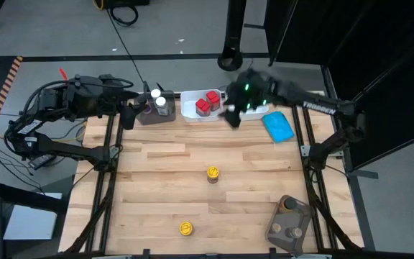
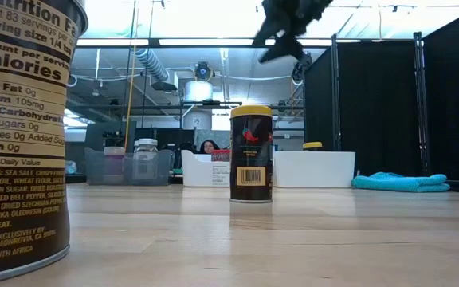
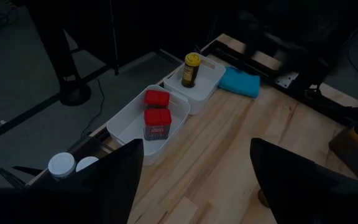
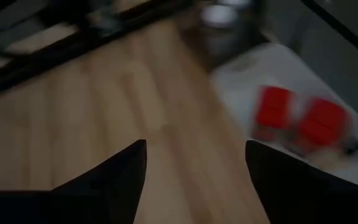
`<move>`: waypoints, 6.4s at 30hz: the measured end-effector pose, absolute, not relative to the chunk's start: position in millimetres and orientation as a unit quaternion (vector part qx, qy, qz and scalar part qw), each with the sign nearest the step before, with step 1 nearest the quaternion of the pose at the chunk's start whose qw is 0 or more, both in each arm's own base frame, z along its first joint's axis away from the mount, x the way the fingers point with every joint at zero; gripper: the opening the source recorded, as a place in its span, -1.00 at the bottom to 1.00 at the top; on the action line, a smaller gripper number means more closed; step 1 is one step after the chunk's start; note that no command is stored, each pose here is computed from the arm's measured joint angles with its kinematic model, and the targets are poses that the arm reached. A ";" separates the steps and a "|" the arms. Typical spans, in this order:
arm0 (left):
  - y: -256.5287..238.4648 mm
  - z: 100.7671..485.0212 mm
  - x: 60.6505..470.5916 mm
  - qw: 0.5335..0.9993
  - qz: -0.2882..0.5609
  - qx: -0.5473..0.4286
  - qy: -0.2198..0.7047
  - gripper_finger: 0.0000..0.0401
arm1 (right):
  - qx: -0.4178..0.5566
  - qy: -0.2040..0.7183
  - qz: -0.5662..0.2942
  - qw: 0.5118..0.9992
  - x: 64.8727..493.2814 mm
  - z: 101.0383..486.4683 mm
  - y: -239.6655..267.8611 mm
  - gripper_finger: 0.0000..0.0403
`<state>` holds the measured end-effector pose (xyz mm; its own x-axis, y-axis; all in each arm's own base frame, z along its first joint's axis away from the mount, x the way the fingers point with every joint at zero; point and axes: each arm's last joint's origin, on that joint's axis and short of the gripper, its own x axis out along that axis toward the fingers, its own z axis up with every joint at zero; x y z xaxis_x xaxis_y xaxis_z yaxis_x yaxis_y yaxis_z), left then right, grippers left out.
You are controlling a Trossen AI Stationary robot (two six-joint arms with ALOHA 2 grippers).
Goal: Sort spices by type
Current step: Put the top yellow seasoning bottle into the right white bin
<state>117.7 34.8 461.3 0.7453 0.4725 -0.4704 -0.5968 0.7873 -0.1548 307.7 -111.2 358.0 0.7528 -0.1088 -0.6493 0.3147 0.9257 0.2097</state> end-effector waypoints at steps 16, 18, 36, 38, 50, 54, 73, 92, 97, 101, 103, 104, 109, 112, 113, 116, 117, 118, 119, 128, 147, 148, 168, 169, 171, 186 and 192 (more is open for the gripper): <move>34.6 460.3 117.0 0.921 0.290 -0.149 0.214 0.50 | -0.029 0.414 0.012 0.910 356.2 316.1 11.7 0.49; 34.4 459.9 117.0 0.921 0.286 -0.150 0.217 0.50 | -0.021 0.434 0.014 0.901 364.8 301.4 18.0 0.53; 33.4 455.2 114.3 0.915 0.283 -0.149 0.246 0.50 | 0.053 0.487 -0.013 0.872 388.4 253.8 35.7 0.76; 33.3 455.0 114.0 0.915 0.283 -0.149 0.247 0.50 | 0.047 0.488 -0.015 0.872 388.0 253.7 38.6 0.76; 33.2 454.8 113.9 0.915 0.282 -0.148 0.248 0.50 | 0.043 0.502 -0.027 0.863 383.4 246.7 45.3 0.76; 33.1 454.1 113.4 0.914 0.283 -0.147 0.253 0.50 | 0.043 0.506 -0.028 0.861 382.3 243.1 45.1 0.76; 33.1 454.0 113.4 0.914 0.282 -0.148 0.253 0.50 | 0.040 0.517 -0.013 0.855 388.0 228.7 54.2 0.74; 33.1 454.1 113.4 0.914 0.282 -0.149 0.252 0.50 | 0.041 0.538 -0.010 0.842 388.3 219.9 54.5 0.14; 33.1 454.1 113.5 0.914 0.282 -0.149 0.252 0.50 | 0.051 0.536 -0.025 0.842 388.4 220.0 54.0 0.14; 33.1 454.1 113.5 0.913 0.282 -0.149 0.252 0.50 | 0.049 0.535 -0.043 0.843 387.5 222.8 52.4 0.14; 33.1 454.1 113.5 0.913 0.282 -0.149 0.252 0.50 | 0.049 0.536 -0.047 0.842 388.7 228.6 48.7 0.14; 33.1 454.1 113.6 0.913 0.282 -0.149 0.252 0.50 | 0.046 0.537 -0.048 0.841 389.1 232.1 46.4 0.14; 33.1 454.1 113.6 0.913 0.283 -0.149 0.252 0.50 | 0.028 0.535 -0.051 0.843 392.0 252.9 28.7 0.14; 33.2 454.1 113.6 0.913 0.284 -0.149 0.252 0.50 | 0.017 0.527 -0.053 0.848 392.6 273.5 12.4 0.14; 33.2 454.1 113.6 0.913 0.284 -0.149 0.252 0.50 | 0.012 0.528 -0.054 0.848 391.8 280.1 5.9 0.14; 33.2 454.2 113.6 0.913 0.284 -0.149 0.251 0.50 | -0.005 0.535 -0.064 0.842 388.3 299.7 -15.2 0.14; 33.2 454.2 113.6 0.913 0.284 -0.150 0.251 0.50 | -0.012 0.539 -0.067 0.840 386.7 306.1 -22.3 0.14; 33.2 454.3 113.7 0.913 0.284 -0.150 0.251 0.50 | -0.018 0.541 -0.070 0.838 384.8 312.4 -29.9 0.14; 33.2 454.3 113.7 0.913 0.284 -0.150 0.251 0.50 | -0.022 0.540 -0.073 0.838 383.1 319.2 -37.6 0.14; 33.2 454.4 113.8 0.914 0.284 -0.150 0.250 0.50 | -0.022 0.532 -0.131 0.836 352.3 364.9 -114.6 0.14; 33.7 457.3 115.8 0.919 0.282 -0.151 0.233 0.50 | 0.079 0.458 -0.318 0.826 300.2 375.4 -236.3 0.15; 33.7 457.3 115.9 0.919 0.282 -0.151 0.232 0.50 | 0.077 0.461 -0.326 0.822 300.6 373.9 -237.8 0.15; 34.0 457.4 115.8 0.918 0.287 -0.149 0.231 0.50 | 0.138 0.513 -0.298 0.793 307.4 280.1 -248.4 0.15; 34.0 457.4 115.8 0.918 0.287 -0.149 0.231 0.50 | 0.143 0.508 -0.297 0.796 308.0 275.2 -248.7 0.15; 34.0 457.4 115.8 0.918 0.287 -0.149 0.231 0.50 | 0.152 0.497 -0.296 0.801 309.6 265.1 -249.3 0.15; 34.1 458.2 116.2 0.919 0.287 -0.150 0.226 0.50 | 0.174 0.488 -0.304 0.799 301.0 221.4 -251.8 0.24; 34.2 458.6 116.5 0.919 0.287 -0.150 0.224 0.50 | 0.160 0.490 -0.302 0.802 301.1 223.3 -253.4 0.47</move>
<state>116.5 34.2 458.6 0.7357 0.4601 -0.4970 -0.5940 0.7909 -0.1472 301.1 -253.4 223.3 0.3376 -0.3285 -0.8821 0.6418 0.7659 -0.0396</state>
